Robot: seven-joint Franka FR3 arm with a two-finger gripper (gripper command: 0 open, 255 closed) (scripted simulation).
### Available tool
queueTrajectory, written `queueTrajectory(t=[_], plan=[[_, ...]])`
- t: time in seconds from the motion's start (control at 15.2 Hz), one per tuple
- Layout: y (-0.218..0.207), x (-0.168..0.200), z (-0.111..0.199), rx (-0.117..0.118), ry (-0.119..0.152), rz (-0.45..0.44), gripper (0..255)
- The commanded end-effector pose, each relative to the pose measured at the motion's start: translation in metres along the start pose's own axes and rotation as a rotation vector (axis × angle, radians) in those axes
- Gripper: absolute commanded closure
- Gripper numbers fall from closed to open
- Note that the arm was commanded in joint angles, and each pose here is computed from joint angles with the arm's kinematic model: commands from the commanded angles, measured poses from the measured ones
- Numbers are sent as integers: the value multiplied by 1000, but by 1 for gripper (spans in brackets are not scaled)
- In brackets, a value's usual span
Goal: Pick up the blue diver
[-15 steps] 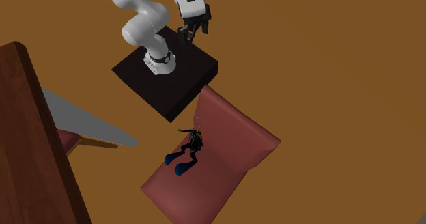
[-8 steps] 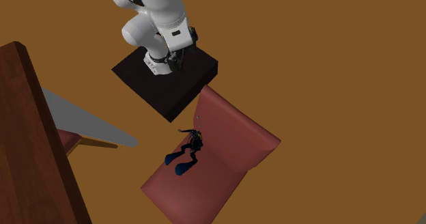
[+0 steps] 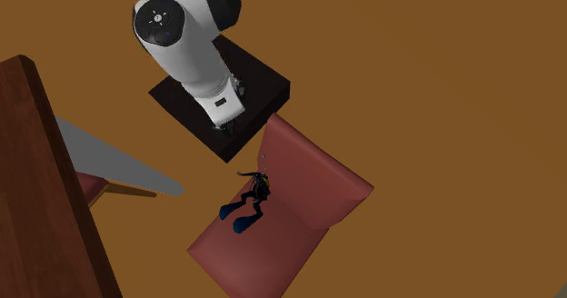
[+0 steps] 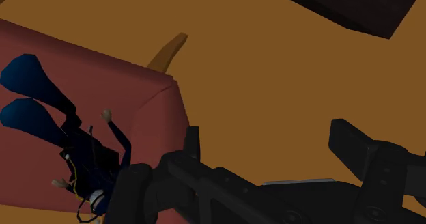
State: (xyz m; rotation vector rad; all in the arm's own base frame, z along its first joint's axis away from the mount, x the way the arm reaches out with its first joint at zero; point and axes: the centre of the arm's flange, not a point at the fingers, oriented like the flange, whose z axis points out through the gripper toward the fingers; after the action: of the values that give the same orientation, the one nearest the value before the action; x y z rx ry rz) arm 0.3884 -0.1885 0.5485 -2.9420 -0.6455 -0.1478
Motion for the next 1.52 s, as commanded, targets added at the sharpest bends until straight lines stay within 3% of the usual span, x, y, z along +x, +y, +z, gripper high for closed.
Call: queueTrajectory(t=[0.0, 0.59, 1.19, 1.25, 1.45], plan=[[27, -1, 8, 15, 3, -46, 0], [146, 16, 47, 87, 21, -229, 0], [150, 11, 87, 87, 21, -229, 0], [150, 10, 87, 88, 21, -229, 255], [150, 11, 87, 88, 21, -229, 255]])
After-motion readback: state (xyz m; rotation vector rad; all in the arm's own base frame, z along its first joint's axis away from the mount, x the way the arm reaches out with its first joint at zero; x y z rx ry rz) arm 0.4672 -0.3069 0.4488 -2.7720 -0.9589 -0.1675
